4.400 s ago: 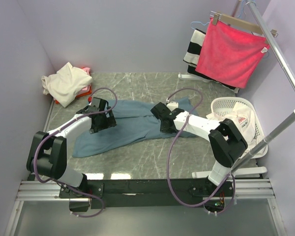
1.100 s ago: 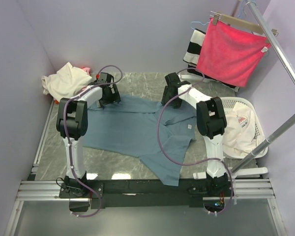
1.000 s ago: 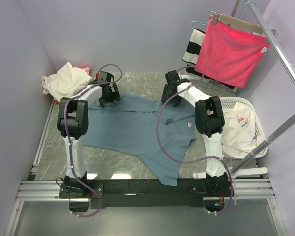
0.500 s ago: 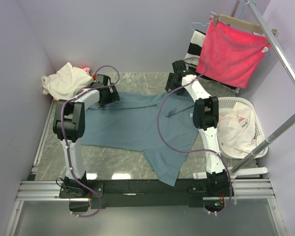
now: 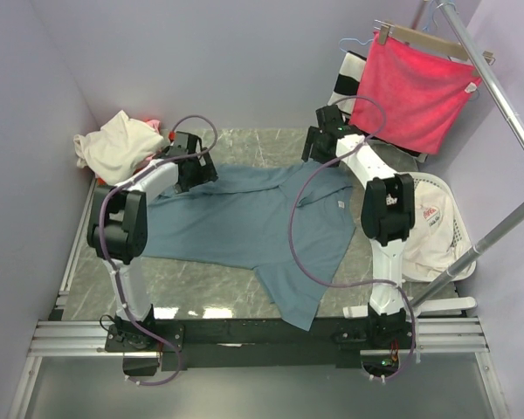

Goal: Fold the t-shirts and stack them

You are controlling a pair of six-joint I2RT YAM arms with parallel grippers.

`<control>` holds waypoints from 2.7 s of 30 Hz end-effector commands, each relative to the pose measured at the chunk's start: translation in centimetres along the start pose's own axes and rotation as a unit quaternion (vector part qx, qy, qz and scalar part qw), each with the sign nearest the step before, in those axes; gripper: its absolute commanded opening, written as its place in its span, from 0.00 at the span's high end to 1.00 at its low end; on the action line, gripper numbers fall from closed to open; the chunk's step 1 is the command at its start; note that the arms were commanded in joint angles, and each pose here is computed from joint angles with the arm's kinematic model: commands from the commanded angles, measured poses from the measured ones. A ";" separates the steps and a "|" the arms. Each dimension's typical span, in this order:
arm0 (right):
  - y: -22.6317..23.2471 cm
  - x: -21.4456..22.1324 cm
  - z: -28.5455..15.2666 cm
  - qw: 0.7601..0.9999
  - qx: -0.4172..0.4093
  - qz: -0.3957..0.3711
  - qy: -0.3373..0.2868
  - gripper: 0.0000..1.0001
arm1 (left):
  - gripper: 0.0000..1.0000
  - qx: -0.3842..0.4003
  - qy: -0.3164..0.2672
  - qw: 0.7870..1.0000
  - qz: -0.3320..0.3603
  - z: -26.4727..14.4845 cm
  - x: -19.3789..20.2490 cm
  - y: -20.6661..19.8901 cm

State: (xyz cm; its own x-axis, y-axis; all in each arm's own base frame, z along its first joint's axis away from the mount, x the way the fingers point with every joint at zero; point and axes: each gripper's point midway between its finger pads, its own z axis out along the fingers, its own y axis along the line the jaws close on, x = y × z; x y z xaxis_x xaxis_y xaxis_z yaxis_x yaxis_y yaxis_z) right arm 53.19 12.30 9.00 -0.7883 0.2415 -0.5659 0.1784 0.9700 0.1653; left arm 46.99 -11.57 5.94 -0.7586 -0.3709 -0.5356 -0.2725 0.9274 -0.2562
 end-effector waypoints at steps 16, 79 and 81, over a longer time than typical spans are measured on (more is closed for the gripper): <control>1.3 9.0 -3.4 0.997 0.046 -0.031 0.048 0.29 | 0.01 -0.018 -0.038 0.999 0.017 -6.5 0.1 2.2; -5.1 11.5 -7.2 0.991 0.136 0.000 0.008 0.39 | 0.01 -0.006 0.009 0.999 0.041 -4.8 2.2 1.5; -5.0 10.7 -6.0 0.991 0.134 0.007 0.010 0.39 | 0.01 -0.008 0.009 0.999 0.041 -4.8 2.2 1.5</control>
State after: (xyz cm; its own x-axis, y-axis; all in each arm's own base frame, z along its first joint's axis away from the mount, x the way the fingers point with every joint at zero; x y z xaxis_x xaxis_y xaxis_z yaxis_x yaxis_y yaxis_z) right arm 37.78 10.56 7.50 -0.8085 0.2474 -0.5339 0.3178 0.9472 -0.0424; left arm 41.35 -10.12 6.91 -0.8027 -0.3062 -0.5118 -0.2474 0.9518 -0.1815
